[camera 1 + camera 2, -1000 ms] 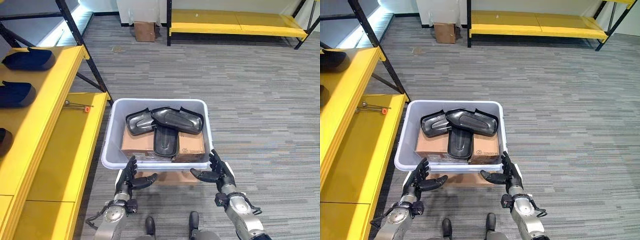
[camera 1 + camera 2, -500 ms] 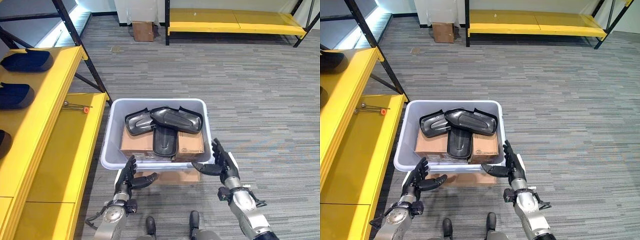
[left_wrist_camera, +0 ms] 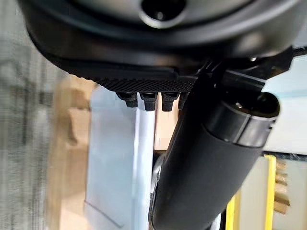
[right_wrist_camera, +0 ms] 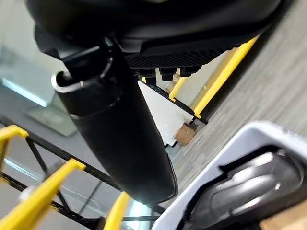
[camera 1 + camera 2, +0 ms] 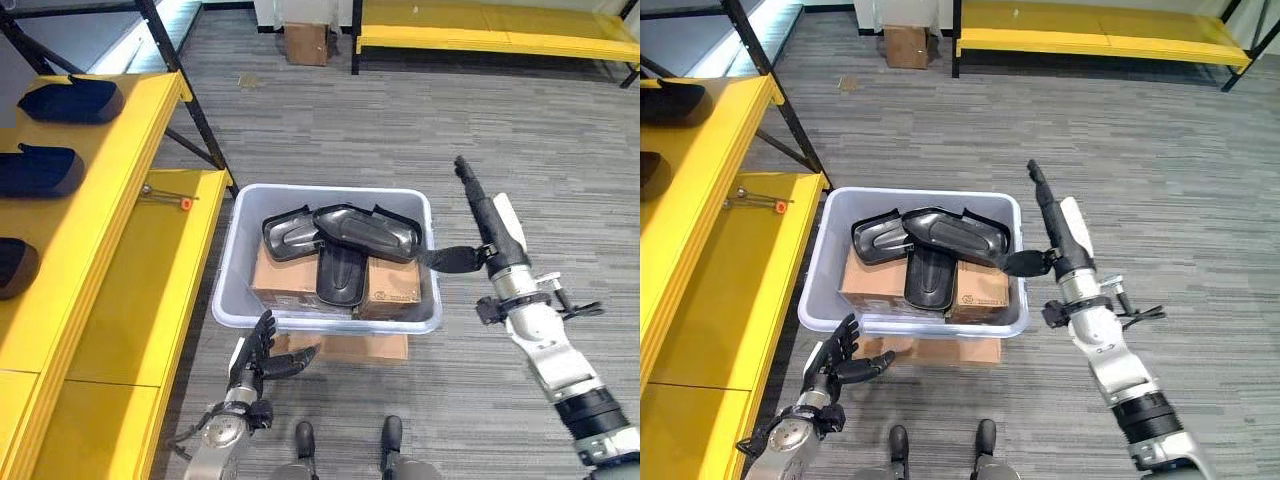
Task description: Move parts from the plastic box to the shelf.
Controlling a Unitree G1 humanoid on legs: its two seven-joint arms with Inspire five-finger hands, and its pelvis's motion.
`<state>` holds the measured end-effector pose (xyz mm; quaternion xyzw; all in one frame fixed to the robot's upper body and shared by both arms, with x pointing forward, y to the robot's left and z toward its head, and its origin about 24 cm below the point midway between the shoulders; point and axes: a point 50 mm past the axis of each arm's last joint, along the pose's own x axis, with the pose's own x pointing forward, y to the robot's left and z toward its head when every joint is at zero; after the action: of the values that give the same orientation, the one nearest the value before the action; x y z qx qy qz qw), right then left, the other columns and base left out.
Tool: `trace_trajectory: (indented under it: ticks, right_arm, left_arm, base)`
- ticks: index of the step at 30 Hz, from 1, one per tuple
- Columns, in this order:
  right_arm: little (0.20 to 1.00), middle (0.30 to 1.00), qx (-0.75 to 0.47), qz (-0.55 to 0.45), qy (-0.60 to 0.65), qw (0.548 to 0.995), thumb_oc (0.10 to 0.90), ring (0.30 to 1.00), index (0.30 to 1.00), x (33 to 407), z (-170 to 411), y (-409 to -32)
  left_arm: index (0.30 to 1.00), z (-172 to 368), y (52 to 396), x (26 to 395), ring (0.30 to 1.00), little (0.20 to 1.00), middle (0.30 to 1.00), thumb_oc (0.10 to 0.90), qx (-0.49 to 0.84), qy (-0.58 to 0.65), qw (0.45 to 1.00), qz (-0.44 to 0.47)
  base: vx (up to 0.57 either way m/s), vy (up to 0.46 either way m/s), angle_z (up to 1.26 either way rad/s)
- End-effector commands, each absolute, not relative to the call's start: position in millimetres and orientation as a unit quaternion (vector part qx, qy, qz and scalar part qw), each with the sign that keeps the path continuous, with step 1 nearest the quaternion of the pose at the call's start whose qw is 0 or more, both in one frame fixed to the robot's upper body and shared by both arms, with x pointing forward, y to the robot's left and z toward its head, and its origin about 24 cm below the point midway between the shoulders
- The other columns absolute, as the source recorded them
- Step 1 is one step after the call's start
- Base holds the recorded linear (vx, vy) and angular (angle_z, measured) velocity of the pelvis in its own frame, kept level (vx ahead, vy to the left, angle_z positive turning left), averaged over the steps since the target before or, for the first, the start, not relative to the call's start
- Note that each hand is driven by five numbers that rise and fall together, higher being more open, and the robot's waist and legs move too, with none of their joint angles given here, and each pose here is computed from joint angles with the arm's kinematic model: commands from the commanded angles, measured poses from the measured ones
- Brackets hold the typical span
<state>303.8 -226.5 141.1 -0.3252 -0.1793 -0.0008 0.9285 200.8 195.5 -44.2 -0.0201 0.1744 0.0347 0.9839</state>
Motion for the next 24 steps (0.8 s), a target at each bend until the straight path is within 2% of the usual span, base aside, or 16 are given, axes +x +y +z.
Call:
trace_trajectory:
  ticks: [1, 5, 7, 13, 17, 24]
  right_arm:
    - [1.0, 1.0, -0.385, -0.033, -0.325, 0.863, 0.9, 1.0, 1.0, 318.5, 225.5, -225.7]
    - [1.0, 1.0, -0.448, -0.046, -0.335, 0.828, 0.9, 1.0, 1.0, 322.9, 251.5, -235.2]
    - [1.0, 1.0, -0.518, -0.056, -0.354, 0.777, 0.9, 1.0, 1.0, 322.1, 287.2, -240.4]
    - [1.0, 1.0, -0.581, -0.06, -0.36, 0.727, 0.9, 1.0, 1.0, 326.0, 321.7, -238.0]
    - [1.0, 1.0, -0.591, -0.061, -0.349, 0.725, 0.9, 1.0, 1.0, 335.8, 330.5, -235.4]
    - [1.0, 1.0, -0.65, -0.069, -0.331, 0.68, 0.9, 1.0, 1.0, 341.9, 346.9, -234.3]
  left_arm:
    - [1.0, 10.9, 194.6, 232.2, 1.0, 1.0, 1.0, 0.9, -0.012, 0.022, 1.0, -0.004]
    - [1.0, 15.6, 192.3, 232.9, 1.0, 1.0, 1.0, 0.9, -0.013, 0.013, 1.0, -0.012]
    - [1.0, 22.9, 190.5, 232.8, 1.0, 1.0, 1.0, 0.9, 0.0, -0.002, 0.999, -0.032]
    - [1.0, 27.5, 191.3, 234.5, 1.0, 1.0, 1.0, 0.9, 0.0, -0.007, 0.999, -0.035]
    - [1.0, 29.9, 191.7, 237.2, 1.0, 1.0, 1.0, 0.9, 0.0, -0.012, 0.999, -0.034]
    - [1.0, 39.3, 190.7, 242.1, 1.0, 1.0, 1.0, 0.9, 0.0, -0.031, 0.999, -0.037]
  base:
    - [-0.09, -0.127, 0.16]
    - [-0.05, -0.07, 0.07]
    - [-0.09, -0.105, 0.09]
    - [-0.09, -0.053, 0.04]
    - [-0.06, -0.024, -0.02]
    - [-0.03, -0.012, -0.01]
